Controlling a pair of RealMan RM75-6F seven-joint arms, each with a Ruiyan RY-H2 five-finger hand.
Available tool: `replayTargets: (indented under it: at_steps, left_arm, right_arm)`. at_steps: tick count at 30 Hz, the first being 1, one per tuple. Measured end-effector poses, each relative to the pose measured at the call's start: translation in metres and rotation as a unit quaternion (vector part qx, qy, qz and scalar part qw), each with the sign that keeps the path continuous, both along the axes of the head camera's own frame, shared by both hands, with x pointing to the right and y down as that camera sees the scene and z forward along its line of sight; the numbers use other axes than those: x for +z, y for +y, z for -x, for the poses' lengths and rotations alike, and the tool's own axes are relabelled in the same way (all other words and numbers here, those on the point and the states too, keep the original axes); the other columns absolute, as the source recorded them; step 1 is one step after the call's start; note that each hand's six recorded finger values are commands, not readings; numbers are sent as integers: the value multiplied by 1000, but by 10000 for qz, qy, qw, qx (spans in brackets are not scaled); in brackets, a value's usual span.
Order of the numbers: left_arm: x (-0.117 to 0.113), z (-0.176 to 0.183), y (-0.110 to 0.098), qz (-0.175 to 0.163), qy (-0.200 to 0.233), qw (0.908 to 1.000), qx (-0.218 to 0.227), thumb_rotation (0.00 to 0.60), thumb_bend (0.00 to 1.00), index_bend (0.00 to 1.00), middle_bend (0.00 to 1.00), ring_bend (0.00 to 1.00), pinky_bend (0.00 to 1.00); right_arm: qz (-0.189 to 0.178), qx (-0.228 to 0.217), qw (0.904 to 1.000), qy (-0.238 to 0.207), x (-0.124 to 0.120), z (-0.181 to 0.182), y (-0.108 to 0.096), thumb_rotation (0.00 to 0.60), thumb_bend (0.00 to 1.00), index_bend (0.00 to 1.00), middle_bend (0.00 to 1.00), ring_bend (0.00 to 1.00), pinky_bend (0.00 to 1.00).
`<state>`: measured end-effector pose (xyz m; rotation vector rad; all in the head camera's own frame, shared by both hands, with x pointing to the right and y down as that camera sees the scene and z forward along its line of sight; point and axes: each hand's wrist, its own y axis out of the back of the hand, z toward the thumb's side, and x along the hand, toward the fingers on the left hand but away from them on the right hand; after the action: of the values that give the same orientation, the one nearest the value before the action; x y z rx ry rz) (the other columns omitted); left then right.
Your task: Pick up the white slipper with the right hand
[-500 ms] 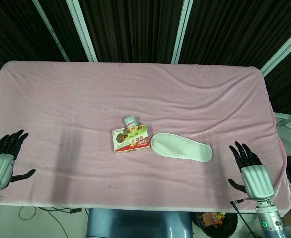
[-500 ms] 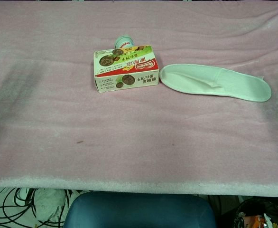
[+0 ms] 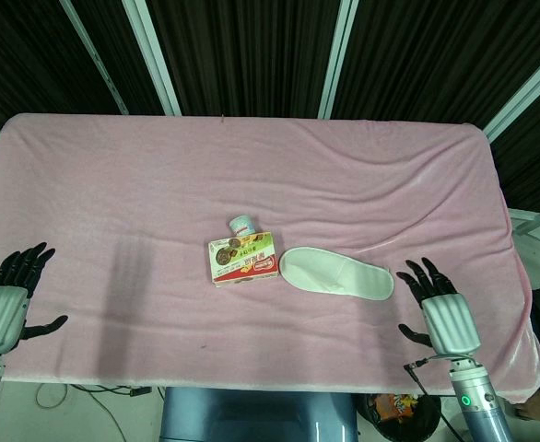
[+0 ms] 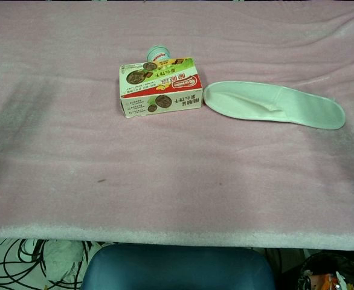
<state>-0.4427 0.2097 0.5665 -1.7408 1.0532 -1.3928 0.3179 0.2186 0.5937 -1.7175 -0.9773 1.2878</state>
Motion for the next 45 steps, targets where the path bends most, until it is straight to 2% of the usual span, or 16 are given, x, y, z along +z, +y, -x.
replayTargets:
  at_steps: [6, 12, 18, 26, 30, 45]
  left_arm:
    - [0, 0, -1, 20, 74, 10000, -29, 600, 0, 0, 0, 0, 0]
    - [0, 1, -3, 56, 151, 9998, -81, 600, 0, 0, 0, 0, 0]
    - [0, 2, -4, 100, 220, 9996, -146, 600, 0, 0, 0, 0, 0]
    - [0, 3, -5, 153, 274, 9993, -185, 600, 0, 0, 0, 0, 0]
    - [0, 3, -5, 159, 286, 9993, -201, 600, 0, 0, 0, 0, 0]
    - [0, 1, -4, 212, 294, 9992, -196, 600, 0, 0, 0, 0, 0]
  right_arm:
    - [234, -102, 9993, -261, 27, 46, -6, 600, 174, 391, 267, 124, 228]
    - [313, -131, 9984, -456, 54, 96, -18, 600, 196, 400, 293, 125, 228]
    - [370, -143, 9985, -377, 80, 127, -31, 600, 198, 402, 300, 125, 228]
    - [486, -70, 9986, -180, 105, 137, -38, 600, 204, 418, 306, 124, 228]
    - [522, 2, 9986, -120, 114, 137, -42, 600, 242, 443, 326, 133, 228]
    - [466, 323, 9983, 134, 128, 115, -64, 600, 373, 584, 458, 190, 227]
